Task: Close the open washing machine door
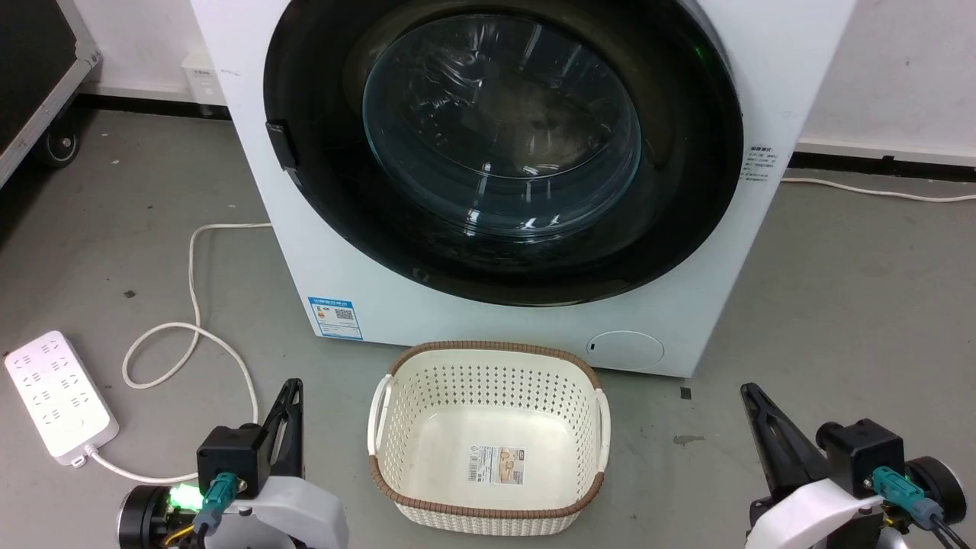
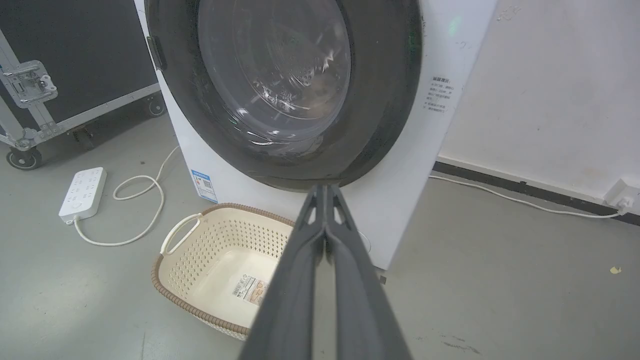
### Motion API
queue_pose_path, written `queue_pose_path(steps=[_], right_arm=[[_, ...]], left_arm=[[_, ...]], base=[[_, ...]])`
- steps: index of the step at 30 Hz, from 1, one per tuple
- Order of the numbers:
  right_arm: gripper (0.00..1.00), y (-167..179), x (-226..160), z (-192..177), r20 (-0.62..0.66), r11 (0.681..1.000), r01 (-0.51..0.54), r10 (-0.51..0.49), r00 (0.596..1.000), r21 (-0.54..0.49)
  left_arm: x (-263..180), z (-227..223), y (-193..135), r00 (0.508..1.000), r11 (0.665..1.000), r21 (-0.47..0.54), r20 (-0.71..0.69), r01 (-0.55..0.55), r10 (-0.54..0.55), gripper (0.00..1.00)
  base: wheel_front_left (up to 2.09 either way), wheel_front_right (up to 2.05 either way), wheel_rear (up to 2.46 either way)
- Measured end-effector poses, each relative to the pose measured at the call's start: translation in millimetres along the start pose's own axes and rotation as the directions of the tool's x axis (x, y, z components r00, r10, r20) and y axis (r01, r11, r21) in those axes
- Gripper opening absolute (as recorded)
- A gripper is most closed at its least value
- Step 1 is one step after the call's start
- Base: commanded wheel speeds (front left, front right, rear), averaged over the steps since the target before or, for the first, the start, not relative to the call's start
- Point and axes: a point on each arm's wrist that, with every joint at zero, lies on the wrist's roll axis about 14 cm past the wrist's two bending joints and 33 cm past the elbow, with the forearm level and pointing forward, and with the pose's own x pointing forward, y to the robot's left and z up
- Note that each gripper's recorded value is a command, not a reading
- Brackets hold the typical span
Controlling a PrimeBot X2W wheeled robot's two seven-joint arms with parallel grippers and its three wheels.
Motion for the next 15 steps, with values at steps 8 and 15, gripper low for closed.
queue_pose_path(steps=[8, 15], right_arm=[[0.0, 0.0, 0.0, 0.1, 0.0, 1.0, 0.0, 0.0, 1.0, 0.0], [0.0, 0.0, 0.1, 0.1, 0.0, 1.0, 0.0, 0.0, 1.0, 0.0]], left_arm=[[0.0, 0.0, 0.0, 1.0, 1.0, 0.0, 0.0, 0.0, 0.0, 0.0], [0.0, 0.0, 0.0, 1.0, 1.0, 0.0, 0.0, 0.0, 0.0, 0.0]], base=[[0.0, 0.0, 0.0], [0.0, 0.0, 0.0]])
